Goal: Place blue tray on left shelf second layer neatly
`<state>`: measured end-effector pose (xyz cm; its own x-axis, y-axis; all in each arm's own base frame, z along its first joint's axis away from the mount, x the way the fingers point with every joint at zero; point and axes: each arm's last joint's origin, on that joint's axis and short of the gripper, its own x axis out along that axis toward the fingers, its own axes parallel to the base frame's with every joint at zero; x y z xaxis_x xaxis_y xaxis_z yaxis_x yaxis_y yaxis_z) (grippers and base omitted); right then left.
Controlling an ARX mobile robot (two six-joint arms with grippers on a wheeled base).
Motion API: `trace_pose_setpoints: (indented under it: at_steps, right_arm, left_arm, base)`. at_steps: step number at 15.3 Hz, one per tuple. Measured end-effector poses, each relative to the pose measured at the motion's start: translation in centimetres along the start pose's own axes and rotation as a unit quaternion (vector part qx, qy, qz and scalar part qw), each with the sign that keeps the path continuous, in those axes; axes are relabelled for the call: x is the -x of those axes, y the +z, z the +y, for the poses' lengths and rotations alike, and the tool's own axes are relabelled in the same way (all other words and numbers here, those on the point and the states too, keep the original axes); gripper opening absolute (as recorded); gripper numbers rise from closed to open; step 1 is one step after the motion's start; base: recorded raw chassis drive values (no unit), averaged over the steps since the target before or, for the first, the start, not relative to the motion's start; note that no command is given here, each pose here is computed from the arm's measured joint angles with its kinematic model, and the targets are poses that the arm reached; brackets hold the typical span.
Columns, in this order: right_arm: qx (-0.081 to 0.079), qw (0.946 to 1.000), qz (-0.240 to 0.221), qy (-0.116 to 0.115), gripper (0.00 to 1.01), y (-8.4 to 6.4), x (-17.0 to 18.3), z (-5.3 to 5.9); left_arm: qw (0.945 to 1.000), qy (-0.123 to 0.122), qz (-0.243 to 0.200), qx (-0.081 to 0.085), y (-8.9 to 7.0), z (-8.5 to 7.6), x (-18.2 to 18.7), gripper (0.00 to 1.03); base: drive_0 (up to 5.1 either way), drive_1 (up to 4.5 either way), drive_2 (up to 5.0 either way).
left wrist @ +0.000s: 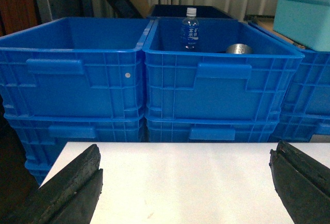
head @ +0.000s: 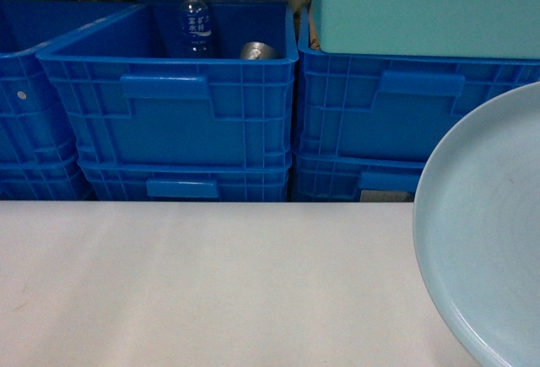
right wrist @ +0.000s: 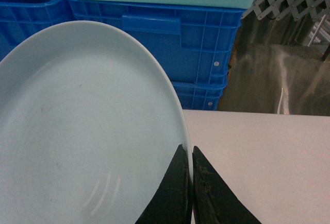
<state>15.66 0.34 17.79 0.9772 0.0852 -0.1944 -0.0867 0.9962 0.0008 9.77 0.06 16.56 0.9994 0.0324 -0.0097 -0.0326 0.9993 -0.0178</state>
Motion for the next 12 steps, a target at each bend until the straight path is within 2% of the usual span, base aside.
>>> trace_pose_setpoints:
  at_steps: [1, 3, 4, 12]
  right_arm:
    - [0.0, 1.0, 0.002, 0.001, 0.02, -0.04, 0.01, 0.02]
    - [-0.003, 0.9997, 0.011, 0.024, 0.02, -0.11, -0.02, 0.14]
    - [-0.001, 0.9996, 0.009, 0.026, 0.02, 0.06, -0.04, 0.22]
    - [-0.001, 0.9996, 0.009, 0.026, 0.02, 0.07, -0.04, 0.22]
  left_arm:
    - [1.0, 0.0, 0.0, 0.0, 0.0, 0.0, 0.0, 0.98]
    - [1.0, 0.0, 0.0, 0.0, 0.0, 0.0, 0.0, 0.98]
    - [1.0, 0.0, 0.0, 0.0, 0.0, 0.0, 0.0, 0.98]
    - [1.0, 0.0, 0.0, 0.0, 0.0, 0.0, 0.0, 0.98]
  base:
    - [0.0, 0.0, 0.0]
    - [0.0, 0.0, 0.0]
    - [0.0, 0.0, 0.0]
    - [0.0, 0.0, 0.0]
